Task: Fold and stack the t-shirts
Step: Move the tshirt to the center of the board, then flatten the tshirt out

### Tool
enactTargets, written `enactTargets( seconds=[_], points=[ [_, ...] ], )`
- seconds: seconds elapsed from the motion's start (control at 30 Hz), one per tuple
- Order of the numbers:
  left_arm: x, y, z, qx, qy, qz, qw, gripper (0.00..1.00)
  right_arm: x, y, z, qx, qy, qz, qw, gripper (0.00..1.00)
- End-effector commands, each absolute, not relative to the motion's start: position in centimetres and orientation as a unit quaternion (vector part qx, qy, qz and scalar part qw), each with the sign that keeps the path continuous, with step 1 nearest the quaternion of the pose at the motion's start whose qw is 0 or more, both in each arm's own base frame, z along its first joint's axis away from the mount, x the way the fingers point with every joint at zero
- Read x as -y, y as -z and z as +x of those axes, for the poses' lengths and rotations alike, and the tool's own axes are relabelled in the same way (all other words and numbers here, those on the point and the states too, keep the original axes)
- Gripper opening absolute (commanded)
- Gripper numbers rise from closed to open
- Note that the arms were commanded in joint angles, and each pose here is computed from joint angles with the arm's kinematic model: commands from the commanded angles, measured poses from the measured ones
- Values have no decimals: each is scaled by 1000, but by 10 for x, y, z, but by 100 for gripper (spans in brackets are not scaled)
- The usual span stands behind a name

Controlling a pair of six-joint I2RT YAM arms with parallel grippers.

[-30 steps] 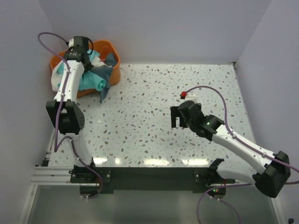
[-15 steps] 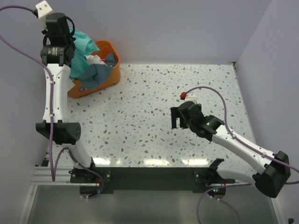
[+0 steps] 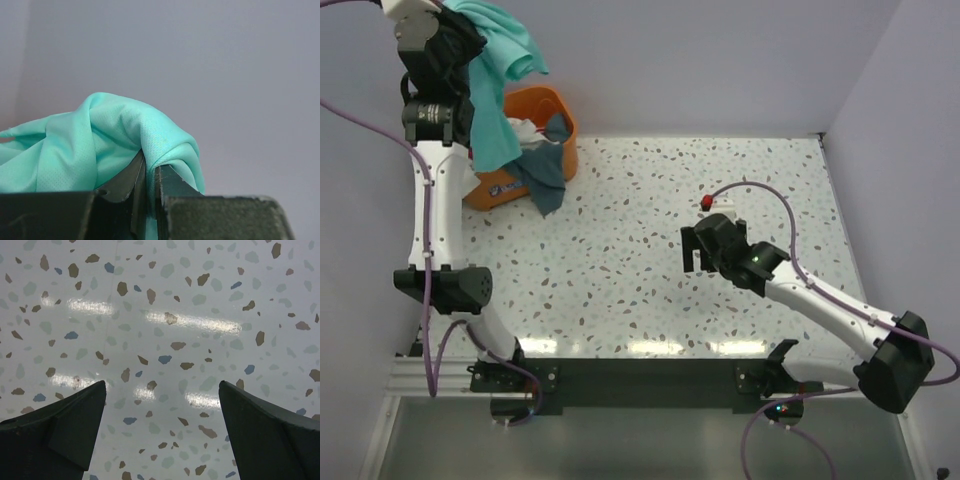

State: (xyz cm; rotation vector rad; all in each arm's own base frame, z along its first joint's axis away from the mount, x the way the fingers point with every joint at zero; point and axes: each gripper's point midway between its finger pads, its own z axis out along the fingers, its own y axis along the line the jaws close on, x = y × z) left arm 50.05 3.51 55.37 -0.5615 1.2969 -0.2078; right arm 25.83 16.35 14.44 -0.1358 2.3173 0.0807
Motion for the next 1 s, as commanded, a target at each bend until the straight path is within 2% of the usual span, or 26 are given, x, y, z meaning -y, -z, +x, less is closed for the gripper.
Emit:
enactTargets(
  seconds=[0.0,0.03,0.17,0.2,0.27,0.37,0.4,0.43,0.47,0.5,0.53,0.6,0.7,0.83,0.87,0.93,0.97],
  points=[
    [56,-632,456,-538,247,-151,792,0,-145,-169,270,-895,-3,3,445,99],
    [87,-632,449,-545,267,-120,786,0,-134,-171,267,-893,15,17,449,99],
    [147,-616,412,-562,328,-69,757,0,-83,-211,256,-850,60,125,509,99],
    [170,-584,415,-590,342,-63,728,0,-68,-211,247,-847,84,136,506,99],
    [194,-570,396,-598,372,-37,709,0,-43,-228,239,-817,107,191,533,99],
    [250,-489,382,-681,365,12,635,1,-28,-233,229,-815,133,193,530,99],
    [268,-446,376,-720,346,18,601,7,-24,-232,226,-818,144,187,525,99],
    [270,-413,372,-750,325,24,575,20,-23,-230,224,-819,150,186,521,99],
    [271,-367,367,-783,304,33,541,61,-21,-228,223,-823,158,182,515,98],
    [263,-337,363,-810,280,24,515,87,-21,-226,222,-826,161,179,510,99],
    [252,-317,360,-827,256,5,501,100,-23,-223,221,-830,157,178,504,99],
    [221,-261,350,-871,176,-39,458,100,-29,-219,222,-841,153,152,497,99],
    [191,-211,326,-902,116,-69,411,100,-58,-205,229,-865,95,114,480,99],
    [179,-173,282,-924,124,-79,352,100,-72,-190,220,-889,59,80,447,99],
    [173,-146,264,-935,119,-77,324,100,-71,-187,216,-892,56,81,441,99],
    [181,-139,248,-931,167,-76,316,100,-73,-176,207,-902,40,82,423,99],
    [185,-113,226,-941,190,-68,273,100,-76,-172,205,-904,30,84,418,99]
  ],
)
